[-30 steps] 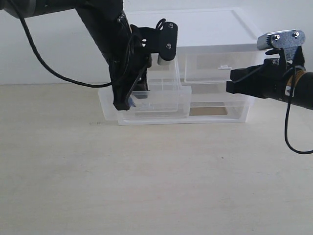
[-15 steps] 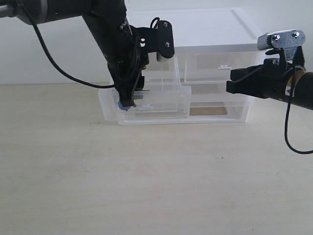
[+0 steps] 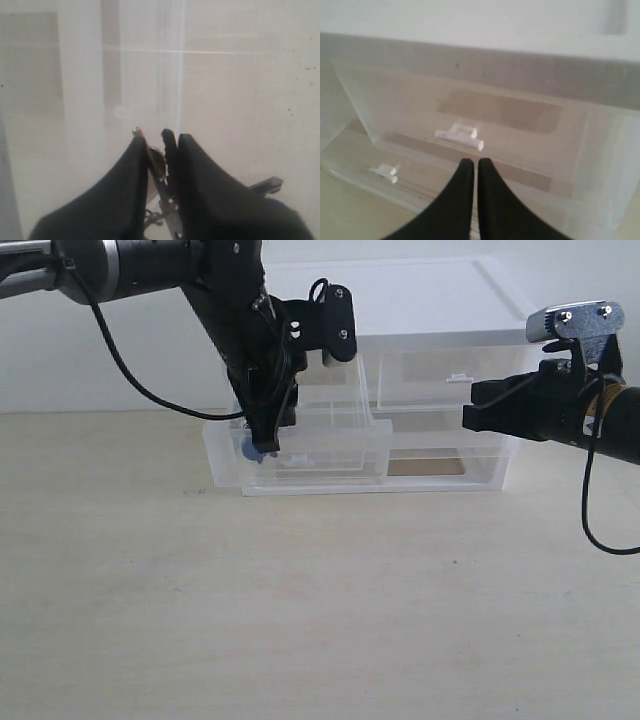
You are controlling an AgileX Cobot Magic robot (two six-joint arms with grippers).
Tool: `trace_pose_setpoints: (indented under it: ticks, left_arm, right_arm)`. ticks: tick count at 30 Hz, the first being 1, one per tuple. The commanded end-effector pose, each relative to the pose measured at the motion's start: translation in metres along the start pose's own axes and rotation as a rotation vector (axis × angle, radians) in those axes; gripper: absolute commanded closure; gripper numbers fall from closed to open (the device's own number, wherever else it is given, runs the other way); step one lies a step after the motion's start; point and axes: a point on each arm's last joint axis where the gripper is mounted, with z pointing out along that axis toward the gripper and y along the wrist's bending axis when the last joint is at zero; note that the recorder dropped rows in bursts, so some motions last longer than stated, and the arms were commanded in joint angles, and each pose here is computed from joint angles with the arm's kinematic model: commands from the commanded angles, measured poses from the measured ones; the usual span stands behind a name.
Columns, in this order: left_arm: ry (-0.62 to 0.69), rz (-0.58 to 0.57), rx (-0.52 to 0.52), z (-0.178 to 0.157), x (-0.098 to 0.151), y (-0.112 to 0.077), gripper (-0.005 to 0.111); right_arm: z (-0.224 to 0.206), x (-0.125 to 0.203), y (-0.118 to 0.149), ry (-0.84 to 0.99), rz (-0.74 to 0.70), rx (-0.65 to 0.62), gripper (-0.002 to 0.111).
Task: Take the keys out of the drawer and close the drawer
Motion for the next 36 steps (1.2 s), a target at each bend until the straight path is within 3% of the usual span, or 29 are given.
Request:
trace_pose_setpoints:
  ticks: [1, 5, 11, 17, 19, 21, 23, 32, 36]
  left_arm:
    - [0.024, 0.049, -0.030, 0.015, 0.002, 0.001, 0.102]
    - [-0.012, 0.048, -0.068, 0.004, -0.003, 0.004, 0.102]
    - [-0.096, 0.018, -0.137, -0.044, -0.006, 0.012, 0.102]
    - [-0.111, -0.001, -0.045, -0.058, -0.006, 0.003, 0.102]
    - [-0.099, -0.014, -0.025, -0.052, -0.005, 0.002, 0.085]
    - [-0.085, -0.054, -0.021, -0.045, -0.005, 0.001, 0.056]
    - [-0.052, -0.059, -0.020, -0.038, -0.003, 0.001, 0.046]
    - [0.043, -0.021, -0.016, 0.007, 0.002, -0.001, 0.070]
    - [0.049, 0.012, -0.041, 0.017, 0.002, 0.000, 0.093]
  right_arm:
    - [0.000, -0.002, 0.000, -0.006, -0.002, -0.003, 0.107]
    - [0.000, -0.002, 0.001, -0.009, -0.002, -0.006, 0.107]
    - [0.000, -0.002, 0.001, -0.006, -0.002, -0.004, 0.107]
    - [0.000, -0.002, 0.001, -0.006, -0.002, -0.004, 0.107]
    - [0.000, -0.002, 0.000, -0.004, -0.002, -0.002, 0.107]
    - [0.000, -0.002, 0.000, -0.004, -0.002, -0.002, 0.107]
    - [0.000, -0.002, 0.000, -0.004, -0.002, -0.002, 0.107]
    - [0.000, -0.002, 0.000, -0.004, -0.002, -0.002, 0.107]
    - [0.000, -0.002, 0.000, -0.004, -0.002, -0.002, 0.107]
